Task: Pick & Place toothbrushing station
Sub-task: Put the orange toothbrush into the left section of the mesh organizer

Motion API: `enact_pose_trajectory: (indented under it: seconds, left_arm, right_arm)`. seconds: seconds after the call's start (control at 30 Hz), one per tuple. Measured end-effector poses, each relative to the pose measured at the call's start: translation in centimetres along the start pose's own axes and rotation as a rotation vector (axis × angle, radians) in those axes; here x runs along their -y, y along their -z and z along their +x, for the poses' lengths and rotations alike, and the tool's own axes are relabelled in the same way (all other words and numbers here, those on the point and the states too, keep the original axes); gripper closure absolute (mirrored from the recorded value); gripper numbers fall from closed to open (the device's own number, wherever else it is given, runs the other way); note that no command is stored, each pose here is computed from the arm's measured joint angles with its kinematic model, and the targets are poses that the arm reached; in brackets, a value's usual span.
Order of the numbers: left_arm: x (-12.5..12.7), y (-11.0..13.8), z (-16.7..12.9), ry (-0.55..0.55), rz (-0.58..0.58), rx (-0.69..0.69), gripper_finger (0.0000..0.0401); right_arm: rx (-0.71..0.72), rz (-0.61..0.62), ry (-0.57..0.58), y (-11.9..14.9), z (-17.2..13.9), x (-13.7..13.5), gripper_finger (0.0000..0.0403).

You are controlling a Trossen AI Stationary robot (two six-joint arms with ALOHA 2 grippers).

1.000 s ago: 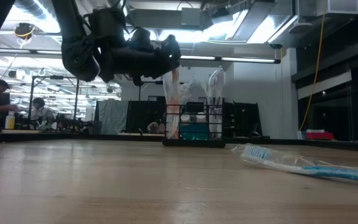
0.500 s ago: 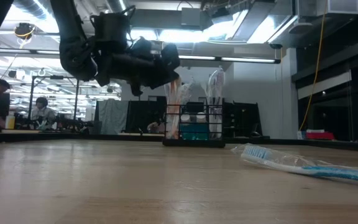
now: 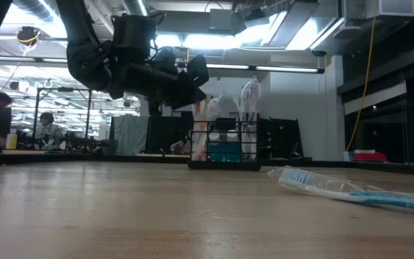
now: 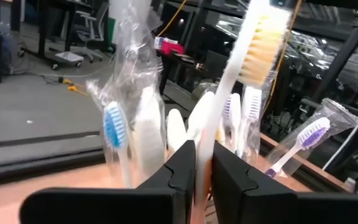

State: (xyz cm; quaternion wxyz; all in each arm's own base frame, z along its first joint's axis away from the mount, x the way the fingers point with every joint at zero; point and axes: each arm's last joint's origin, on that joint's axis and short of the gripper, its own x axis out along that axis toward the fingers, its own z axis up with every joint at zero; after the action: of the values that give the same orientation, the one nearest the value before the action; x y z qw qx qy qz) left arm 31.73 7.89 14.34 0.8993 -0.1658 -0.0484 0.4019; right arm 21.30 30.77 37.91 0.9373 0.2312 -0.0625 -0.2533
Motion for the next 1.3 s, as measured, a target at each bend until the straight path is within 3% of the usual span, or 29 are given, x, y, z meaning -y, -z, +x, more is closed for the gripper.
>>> enact_pose_trajectory:
  seconds: [0.2,0.33,0.63,1.0,1.2,1.3]
  left_arm:
    - [0.4,0.5,-0.6,-0.046,-0.030,0.000,0.0324]
    - [0.0,1.8,-0.9,-0.096,0.012,-0.086,0.0300]
    - [1.3,1.9,-2.2,-0.094,0.071,-0.059,0.0288]
    - [3.3,-1.0,-3.8,-0.063,0.059,0.047,0.0288]
    - [4.7,-4.0,-5.7,-0.085,0.101,0.123,0.0288]
    - [4.5,-4.4,-5.8,-0.102,0.149,0.099,0.0291]
  right_arm:
    - [0.001,0.004,0.002,0.0,0.1,0.0,0.0403]
    - [0.002,0.004,0.004,-0.1,0.2,0.0,0.0403]
    - [0.005,0.005,0.009,-0.1,0.4,0.0,0.0403]
    - [0.009,0.005,0.016,-0.1,0.7,0.0,0.0403]
    - [0.009,0.006,0.016,-0.1,0.7,0.0,0.0403]
    - [0.009,0.002,0.016,-0.1,0.7,0.0,0.0403]
